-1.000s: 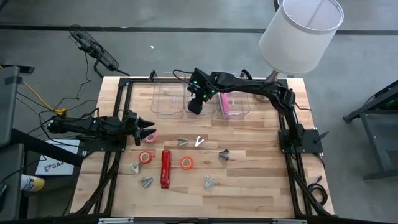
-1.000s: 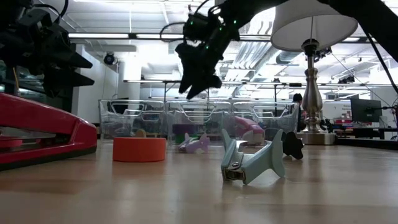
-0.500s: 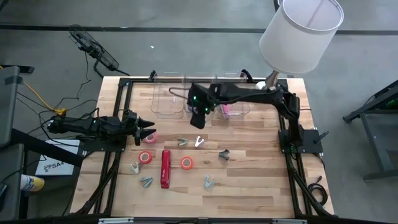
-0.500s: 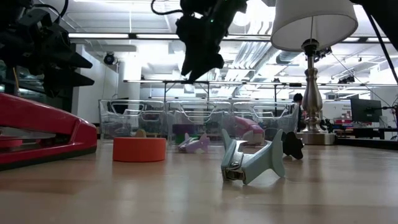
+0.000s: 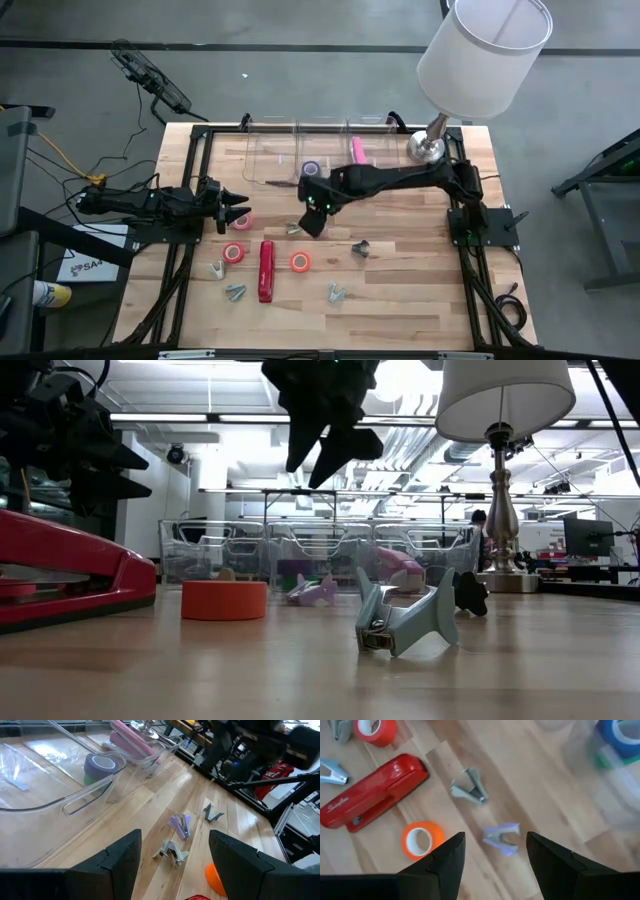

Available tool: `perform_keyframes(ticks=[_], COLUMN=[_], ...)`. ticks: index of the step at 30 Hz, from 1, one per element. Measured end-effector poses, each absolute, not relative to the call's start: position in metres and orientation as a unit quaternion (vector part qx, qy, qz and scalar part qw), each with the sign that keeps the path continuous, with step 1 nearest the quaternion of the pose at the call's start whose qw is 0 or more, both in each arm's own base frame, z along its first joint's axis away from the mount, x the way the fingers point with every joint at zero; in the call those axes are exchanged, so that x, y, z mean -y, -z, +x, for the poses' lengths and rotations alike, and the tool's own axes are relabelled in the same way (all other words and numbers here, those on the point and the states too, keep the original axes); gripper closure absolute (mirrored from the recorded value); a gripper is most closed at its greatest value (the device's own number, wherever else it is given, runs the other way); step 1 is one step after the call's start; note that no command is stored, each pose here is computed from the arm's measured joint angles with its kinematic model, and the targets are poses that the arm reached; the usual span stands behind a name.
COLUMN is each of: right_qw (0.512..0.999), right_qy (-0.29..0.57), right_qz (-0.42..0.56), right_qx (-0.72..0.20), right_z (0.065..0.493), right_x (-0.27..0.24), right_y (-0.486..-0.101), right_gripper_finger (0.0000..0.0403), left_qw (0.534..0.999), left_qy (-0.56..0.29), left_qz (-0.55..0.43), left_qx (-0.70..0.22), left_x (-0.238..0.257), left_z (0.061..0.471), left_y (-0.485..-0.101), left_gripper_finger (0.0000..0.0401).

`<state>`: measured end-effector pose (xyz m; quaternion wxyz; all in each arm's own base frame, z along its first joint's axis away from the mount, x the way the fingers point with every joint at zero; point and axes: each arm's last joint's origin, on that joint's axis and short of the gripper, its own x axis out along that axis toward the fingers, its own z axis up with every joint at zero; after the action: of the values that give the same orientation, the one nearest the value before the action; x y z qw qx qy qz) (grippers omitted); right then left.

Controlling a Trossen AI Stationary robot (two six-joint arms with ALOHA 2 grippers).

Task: Pick and place Stapler, Stapler remover, tape
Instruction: Put the orange tape into the middle transparent bin

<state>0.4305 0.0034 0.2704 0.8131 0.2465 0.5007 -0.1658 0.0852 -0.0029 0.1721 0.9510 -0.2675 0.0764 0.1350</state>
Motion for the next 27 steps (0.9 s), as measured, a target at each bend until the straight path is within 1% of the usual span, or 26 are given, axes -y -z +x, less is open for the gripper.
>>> perform_keyframes(ticks=[2, 5, 11, 15, 19, 23, 27], right_qw=[0.811, 0.818, 0.831, 0.840, 0.845, 0.851, 0.852], right_qy=[0.157, 0.118, 0.010, -0.071, -0.130, -0.166, -0.177], right_qz=[0.242, 0.209, 0.077, 0.006, -0.048, -0.077, -0.091], right_qx=[-0.508, -0.522, -0.551, -0.538, -0.517, -0.493, -0.484], right_z=[0.432, 0.433, 0.435, 0.441, 0.450, 0.463, 0.472], right_x=[-0.015, -0.035, -0.074, -0.093, -0.104, -0.108, -0.110], right_y=[-0.266, -0.261, -0.245, -0.236, -0.221, -0.203, -0.183], right_gripper_finger=[0.0200, 0.0200, 0.0201, 0.0201, 0.0201, 0.0201, 0.0201], left_qw=[0.951, 0.951, 0.951, 0.951, 0.951, 0.951, 0.951], left_qy=[-0.135, -0.135, -0.135, -0.135, -0.135, -0.135, -0.135], left_qz=[-0.268, -0.268, -0.267, -0.268, -0.268, -0.268, -0.267], left_qx=[-0.076, -0.076, -0.076, -0.076, -0.076, -0.076, -0.076], left_x=[0.003, 0.003, 0.003, 0.003, 0.003, 0.003, 0.003], left_z=[0.085, 0.085, 0.085, 0.085, 0.085, 0.085, 0.085], left_y=[-0.172, -0.172, -0.172, -0.172, -0.172, -0.172, -0.172], left_gripper_finger=[0.0171, 0.0171, 0.0171, 0.0171, 0.0171, 0.0171, 0.0171])
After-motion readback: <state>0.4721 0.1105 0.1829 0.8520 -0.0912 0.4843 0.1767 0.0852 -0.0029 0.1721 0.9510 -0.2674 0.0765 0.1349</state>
